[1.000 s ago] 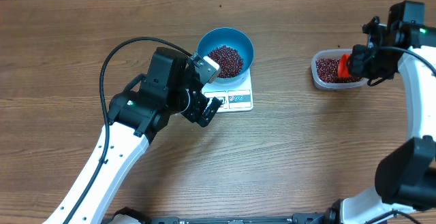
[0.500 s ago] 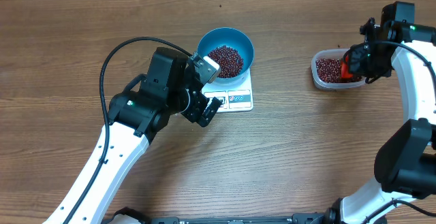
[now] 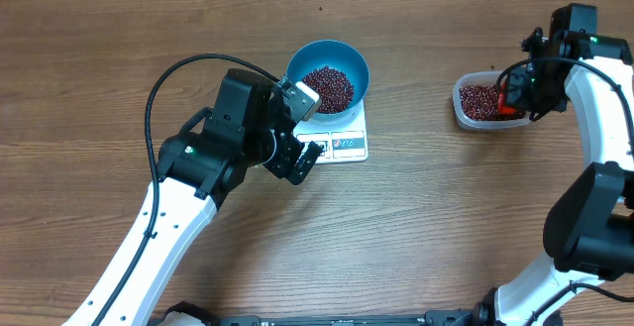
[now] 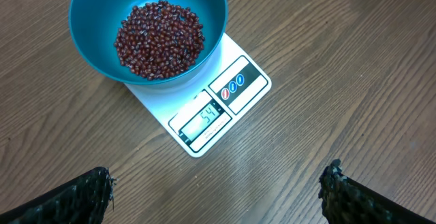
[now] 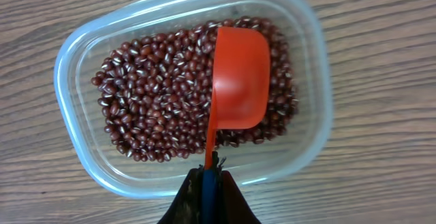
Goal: Scoop item into bowl and weigh 150g on scale
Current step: 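Dip the scoop into the beans and fill it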
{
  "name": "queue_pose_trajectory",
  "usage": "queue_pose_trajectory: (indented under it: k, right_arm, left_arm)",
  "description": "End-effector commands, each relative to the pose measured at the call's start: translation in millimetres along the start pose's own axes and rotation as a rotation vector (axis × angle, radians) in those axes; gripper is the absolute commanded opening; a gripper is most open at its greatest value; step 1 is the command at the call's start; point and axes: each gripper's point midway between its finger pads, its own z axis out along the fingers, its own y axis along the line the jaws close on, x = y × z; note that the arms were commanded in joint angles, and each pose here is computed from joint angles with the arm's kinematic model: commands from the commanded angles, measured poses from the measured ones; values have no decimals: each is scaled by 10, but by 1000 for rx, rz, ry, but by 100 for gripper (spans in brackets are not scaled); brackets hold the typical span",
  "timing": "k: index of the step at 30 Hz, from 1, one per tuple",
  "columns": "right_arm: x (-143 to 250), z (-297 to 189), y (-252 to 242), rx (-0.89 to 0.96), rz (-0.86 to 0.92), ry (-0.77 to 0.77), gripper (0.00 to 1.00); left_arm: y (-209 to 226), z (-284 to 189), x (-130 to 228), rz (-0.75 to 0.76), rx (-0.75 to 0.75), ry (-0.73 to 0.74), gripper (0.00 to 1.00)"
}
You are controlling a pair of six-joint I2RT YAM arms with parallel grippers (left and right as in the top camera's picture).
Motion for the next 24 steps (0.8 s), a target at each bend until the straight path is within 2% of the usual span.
queue_pose_trajectory:
  k: [1,14,24]
  right_arm:
    - [-9,110,64,-50,15,21,4]
    - [85,9,553,-342,-41,49,4]
    - [10,-93,475,-469,33,10,4]
  left_arm:
    - [-8,-90,-102,-6,-4,-34,100]
    - [-7,-90,-101,-6,-5,-34,100]
    - [-7,-90,-101,-6,-5,-34,99]
